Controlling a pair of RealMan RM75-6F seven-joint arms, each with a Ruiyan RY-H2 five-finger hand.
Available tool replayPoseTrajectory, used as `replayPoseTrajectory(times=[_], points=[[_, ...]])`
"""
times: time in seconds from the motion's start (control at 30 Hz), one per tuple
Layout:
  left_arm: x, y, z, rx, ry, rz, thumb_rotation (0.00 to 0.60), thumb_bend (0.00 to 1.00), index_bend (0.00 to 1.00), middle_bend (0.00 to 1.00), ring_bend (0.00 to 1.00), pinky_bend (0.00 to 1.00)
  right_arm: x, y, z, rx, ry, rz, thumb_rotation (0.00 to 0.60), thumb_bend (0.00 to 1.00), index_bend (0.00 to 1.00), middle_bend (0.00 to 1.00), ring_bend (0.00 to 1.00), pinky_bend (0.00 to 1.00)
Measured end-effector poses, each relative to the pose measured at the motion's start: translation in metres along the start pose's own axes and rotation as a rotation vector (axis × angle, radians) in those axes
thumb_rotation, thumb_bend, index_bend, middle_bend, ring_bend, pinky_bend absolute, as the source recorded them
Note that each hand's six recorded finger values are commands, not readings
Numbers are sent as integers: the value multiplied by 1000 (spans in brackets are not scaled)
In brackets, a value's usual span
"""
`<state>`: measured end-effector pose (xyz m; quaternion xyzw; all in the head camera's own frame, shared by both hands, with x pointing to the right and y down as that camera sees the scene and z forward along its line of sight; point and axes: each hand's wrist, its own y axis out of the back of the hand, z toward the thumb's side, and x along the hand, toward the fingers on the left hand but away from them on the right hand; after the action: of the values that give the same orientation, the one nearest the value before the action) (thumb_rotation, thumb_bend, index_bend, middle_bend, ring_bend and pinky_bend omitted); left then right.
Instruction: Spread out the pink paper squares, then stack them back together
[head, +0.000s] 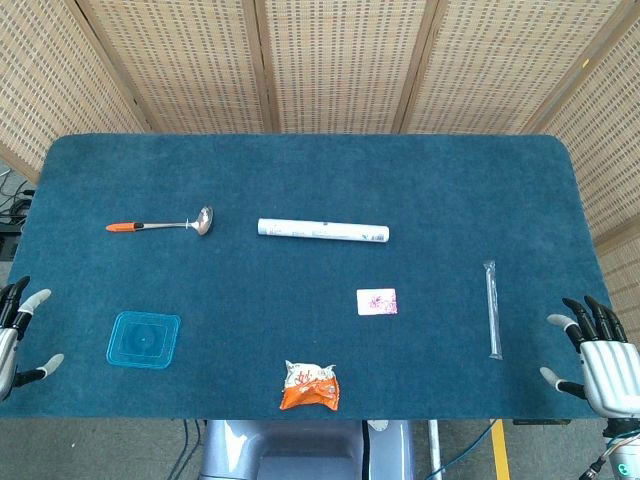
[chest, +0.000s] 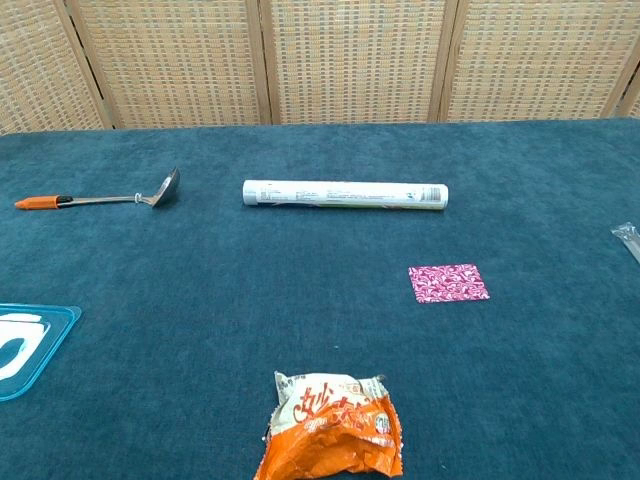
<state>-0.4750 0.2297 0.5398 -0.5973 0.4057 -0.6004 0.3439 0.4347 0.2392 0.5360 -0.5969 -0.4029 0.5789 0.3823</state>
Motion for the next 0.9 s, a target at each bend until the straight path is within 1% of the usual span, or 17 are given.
replayPoseTrajectory(times=[0.17,0.37,0.47,0.57,0.73,0.9], points=[[0,-1,0,2,2,-8,600,60,149,0,0,0,-1,-1,0,-1,3,6,600,105,282,150,11,96],[-1,3,0,1,1,5,600,62,149,0,0,0,-1,0,2,-6,13,4,600,105,282,151,11,96],[-1,6,0,2,5,11,598,108,148,0,0,0,-4,2,3,-8,21,2,600,105,282,150,11,96],[-1,9,0,16,10,15,596,151,148,0,0,0,-8,3,5,-14,32,4,600,128,282,151,11,96],[1,13,1,21,11,18,596,142,148,0,0,0,-14,2,10,-30,55,22,600,131,282,155,11,96],[3,17,3,19,8,19,596,136,148,0,0,0,-26,3,19,-77,100,47,600,131,282,161,11,96]])
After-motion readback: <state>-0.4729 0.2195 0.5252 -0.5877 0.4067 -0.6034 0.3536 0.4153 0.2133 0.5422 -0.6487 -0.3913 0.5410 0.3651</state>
